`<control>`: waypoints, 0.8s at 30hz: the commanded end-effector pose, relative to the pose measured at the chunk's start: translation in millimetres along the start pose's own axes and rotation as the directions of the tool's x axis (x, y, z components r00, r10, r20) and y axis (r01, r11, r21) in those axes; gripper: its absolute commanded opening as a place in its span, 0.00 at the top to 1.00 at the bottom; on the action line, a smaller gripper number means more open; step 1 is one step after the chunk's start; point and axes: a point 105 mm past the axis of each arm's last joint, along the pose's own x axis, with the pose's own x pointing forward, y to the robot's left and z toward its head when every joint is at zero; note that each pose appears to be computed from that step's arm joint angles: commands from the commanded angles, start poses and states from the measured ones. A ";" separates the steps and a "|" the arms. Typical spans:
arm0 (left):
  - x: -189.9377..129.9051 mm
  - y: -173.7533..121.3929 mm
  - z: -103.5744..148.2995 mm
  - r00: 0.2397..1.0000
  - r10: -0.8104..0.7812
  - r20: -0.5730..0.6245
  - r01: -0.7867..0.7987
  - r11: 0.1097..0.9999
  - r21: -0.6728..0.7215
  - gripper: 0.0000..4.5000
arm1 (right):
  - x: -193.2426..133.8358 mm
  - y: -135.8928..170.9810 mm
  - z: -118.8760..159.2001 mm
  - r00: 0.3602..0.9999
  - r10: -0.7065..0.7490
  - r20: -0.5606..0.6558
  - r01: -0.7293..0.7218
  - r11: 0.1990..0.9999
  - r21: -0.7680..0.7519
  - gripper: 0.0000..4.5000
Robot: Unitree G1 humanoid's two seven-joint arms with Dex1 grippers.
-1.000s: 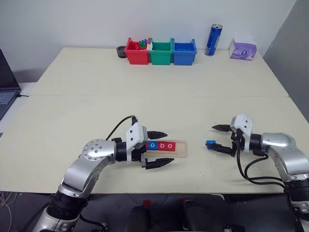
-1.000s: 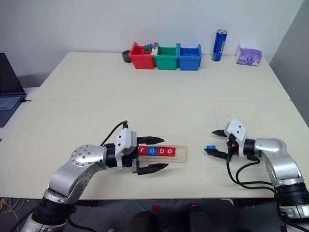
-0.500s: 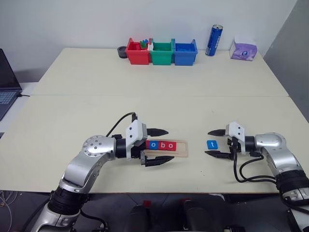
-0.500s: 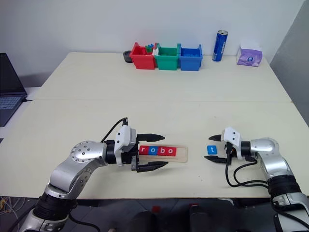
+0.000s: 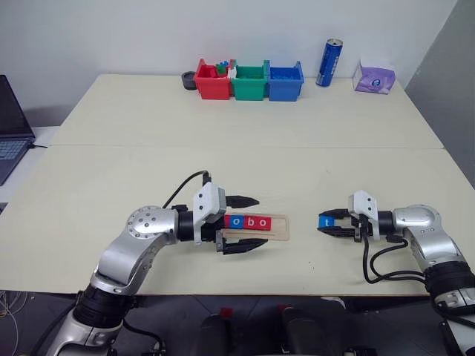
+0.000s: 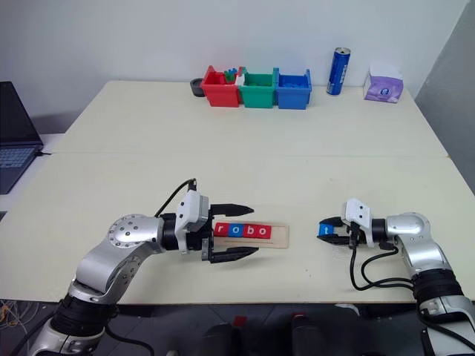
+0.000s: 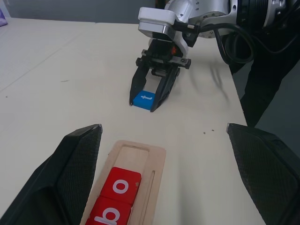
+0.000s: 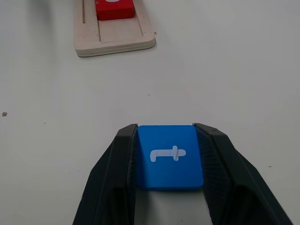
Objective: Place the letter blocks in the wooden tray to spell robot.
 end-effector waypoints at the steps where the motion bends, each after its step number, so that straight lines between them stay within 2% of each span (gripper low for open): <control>1: -2.2 -0.8 11.6 0.999 -0.013 0.029 0.012 0.999 0.037 0.00 | -5.0 -3.6 13.1 1.000 -0.017 0.020 0.018 0.999 -0.036 0.67; 3: -6.9 -1.5 12.9 0.999 -0.010 0.038 0.009 0.999 0.035 0.00 | 4.1 1.1 32.4 0.997 0.002 0.076 0.001 0.999 -0.046 0.67; 7: -36.1 2.3 4.5 1.000 0.025 -0.015 -0.025 0.999 0.019 0.00 | 34.5 23.1 74.4 0.979 0.079 0.190 -0.067 0.995 -0.068 0.67; 10: -54.5 5.9 -2.7 0.996 0.055 -0.063 -0.054 0.998 0.020 0.00 | 46.8 32.4 85.8 0.971 0.099 0.216 -0.089 0.994 -0.056 0.67; 15: -76.3 14.2 -11.4 0.988 0.105 -0.112 -0.102 0.994 0.030 0.00 | 63.3 41.1 82.2 0.974 0.120 0.191 -0.113 0.993 -0.045 0.67; 24: -72.8 17.5 -11.6 0.989 0.111 -0.098 -0.107 0.993 0.049 0.00 | 75.7 31.5 67.2 0.983 0.079 0.167 -0.079 0.997 -0.006 0.67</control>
